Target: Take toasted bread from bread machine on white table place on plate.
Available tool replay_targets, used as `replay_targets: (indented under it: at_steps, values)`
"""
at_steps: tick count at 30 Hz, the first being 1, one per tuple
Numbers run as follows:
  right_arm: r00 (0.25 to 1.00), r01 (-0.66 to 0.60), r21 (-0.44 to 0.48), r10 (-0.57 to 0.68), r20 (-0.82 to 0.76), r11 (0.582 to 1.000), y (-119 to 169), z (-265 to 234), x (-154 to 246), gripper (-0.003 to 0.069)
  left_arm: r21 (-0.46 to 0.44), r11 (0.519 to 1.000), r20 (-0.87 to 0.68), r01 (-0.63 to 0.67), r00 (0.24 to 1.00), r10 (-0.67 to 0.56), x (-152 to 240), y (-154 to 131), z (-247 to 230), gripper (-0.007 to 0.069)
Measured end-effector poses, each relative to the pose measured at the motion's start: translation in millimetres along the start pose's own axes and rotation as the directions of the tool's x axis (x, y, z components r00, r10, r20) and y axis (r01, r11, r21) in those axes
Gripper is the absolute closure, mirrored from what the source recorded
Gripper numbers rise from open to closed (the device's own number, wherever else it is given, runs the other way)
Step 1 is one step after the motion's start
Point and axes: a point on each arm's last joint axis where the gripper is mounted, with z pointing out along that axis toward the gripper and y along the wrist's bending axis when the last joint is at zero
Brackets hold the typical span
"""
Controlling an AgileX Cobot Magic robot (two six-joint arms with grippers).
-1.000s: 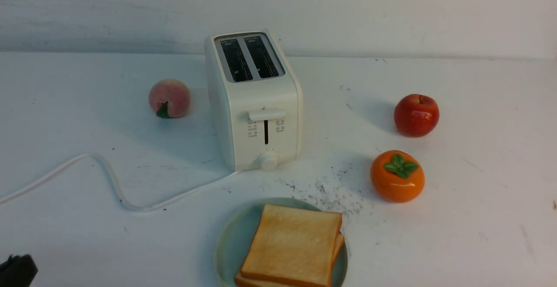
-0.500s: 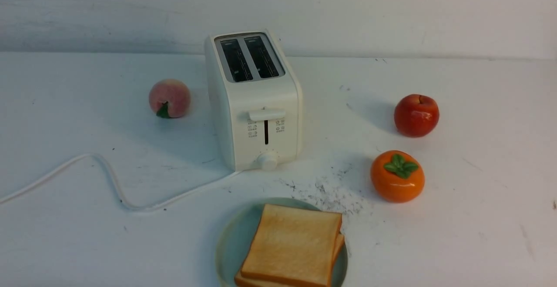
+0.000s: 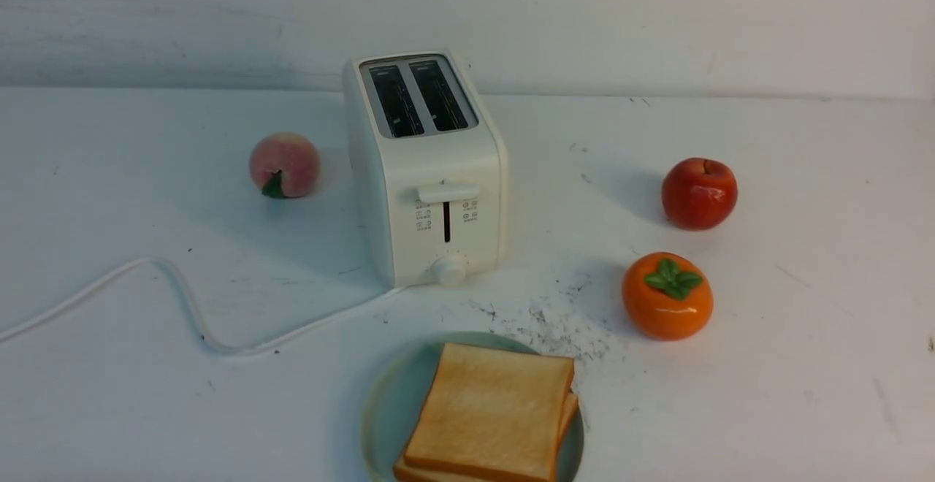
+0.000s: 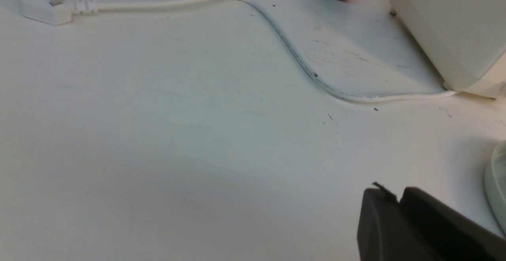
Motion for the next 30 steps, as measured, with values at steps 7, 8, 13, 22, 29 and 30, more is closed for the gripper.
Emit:
replay_targets:
  at_steps: [7, 8, 13, 22, 29, 30]
  values:
    - [1.0, 0.0, 0.0, 0.0, 0.0, 1.0, 0.0, 0.0, 0.0, 0.0521, 0.0, 1.0, 0.0, 0.0, 1.0, 0.0, 0.0, 0.0, 0.0, 0.0557]
    - [1.0, 0.0, 0.0, 0.0, 0.0, 1.0, 0.0, 0.0, 0.0, 0.0521, 0.0, 1.0, 0.0, 0.0, 1.0, 0.0, 0.0, 0.0, 0.0, 0.0556]
    - [1.0, 0.0, 0.0, 0.0, 0.001, 1.0, 0.0, 0.0, -0.1, 0.0517, 0.0, 1.0, 0.0, 0.0, 1.0, 0.0, 0.0, 0.0, 0.0, 0.0554]
    - [1.0, 0.0, 0.0, 0.0, 0.001, 1.0, 0.0, 0.0, -0.1, 0.0512, 0.0, 1.0, 0.0, 0.0, 1.0, 0.0, 0.0, 0.0, 0.0, 0.0554]
    - [1.0, 0.0, 0.0, 0.0, 0.001, 1.0, 0.0, 0.0, -0.1, 0.0507, 0.0, 1.0, 0.0, 0.0, 1.0, 0.0, 0.0, 0.0, 0.0, 0.0554]
    - [1.0, 0.0, 0.0, 0.0, 0.001, 1.0, 0.0, 0.0, -0.1, 0.0505, 0.0, 1.0, 0.0, 0.0, 1.0, 0.0, 0.0, 0.0, 0.0, 0.0554]
